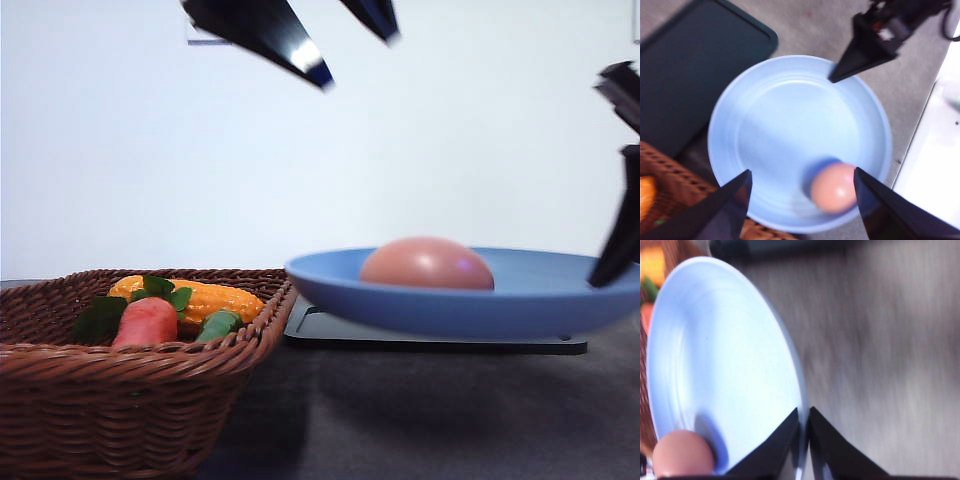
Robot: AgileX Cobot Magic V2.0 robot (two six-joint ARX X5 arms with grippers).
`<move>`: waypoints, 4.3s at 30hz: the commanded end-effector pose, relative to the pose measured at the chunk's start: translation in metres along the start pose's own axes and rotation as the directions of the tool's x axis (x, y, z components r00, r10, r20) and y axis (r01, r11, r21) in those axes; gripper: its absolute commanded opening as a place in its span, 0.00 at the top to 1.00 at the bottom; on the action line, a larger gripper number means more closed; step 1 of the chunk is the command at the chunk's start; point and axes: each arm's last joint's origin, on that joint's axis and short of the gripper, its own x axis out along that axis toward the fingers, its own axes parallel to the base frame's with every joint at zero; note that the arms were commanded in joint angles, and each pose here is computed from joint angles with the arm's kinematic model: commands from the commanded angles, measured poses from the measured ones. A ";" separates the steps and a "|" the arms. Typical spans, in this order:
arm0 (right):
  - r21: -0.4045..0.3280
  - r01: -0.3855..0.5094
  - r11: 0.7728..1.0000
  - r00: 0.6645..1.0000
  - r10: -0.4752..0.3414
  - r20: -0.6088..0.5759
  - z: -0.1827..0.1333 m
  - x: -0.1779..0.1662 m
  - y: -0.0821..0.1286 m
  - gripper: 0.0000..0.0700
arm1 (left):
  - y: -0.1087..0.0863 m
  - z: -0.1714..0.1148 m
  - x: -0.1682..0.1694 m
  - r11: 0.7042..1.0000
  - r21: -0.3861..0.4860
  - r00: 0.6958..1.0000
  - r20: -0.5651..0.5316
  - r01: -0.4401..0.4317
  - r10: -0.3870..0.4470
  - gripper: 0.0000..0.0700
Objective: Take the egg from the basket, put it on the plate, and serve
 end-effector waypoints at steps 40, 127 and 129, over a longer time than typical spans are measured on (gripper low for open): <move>0.060 0.090 0.994 0.996 -0.089 -0.008 0.167 0.078 -0.047 0.74 | 0.004 -0.011 -0.065 0.993 -0.050 0.992 0.058 -0.111 0.113 0.42; -0.423 0.411 0.807 0.667 0.049 0.743 -0.049 -0.048 0.051 1.00 | 0.041 -0.189 -0.105 0.710 -0.463 0.510 0.495 -0.531 0.704 1.00; -0.423 0.411 0.808 0.668 0.049 0.743 -0.049 -0.048 0.051 1.00 | 0.041 -0.201 -0.103 0.676 -0.489 0.465 0.492 -0.552 0.736 1.00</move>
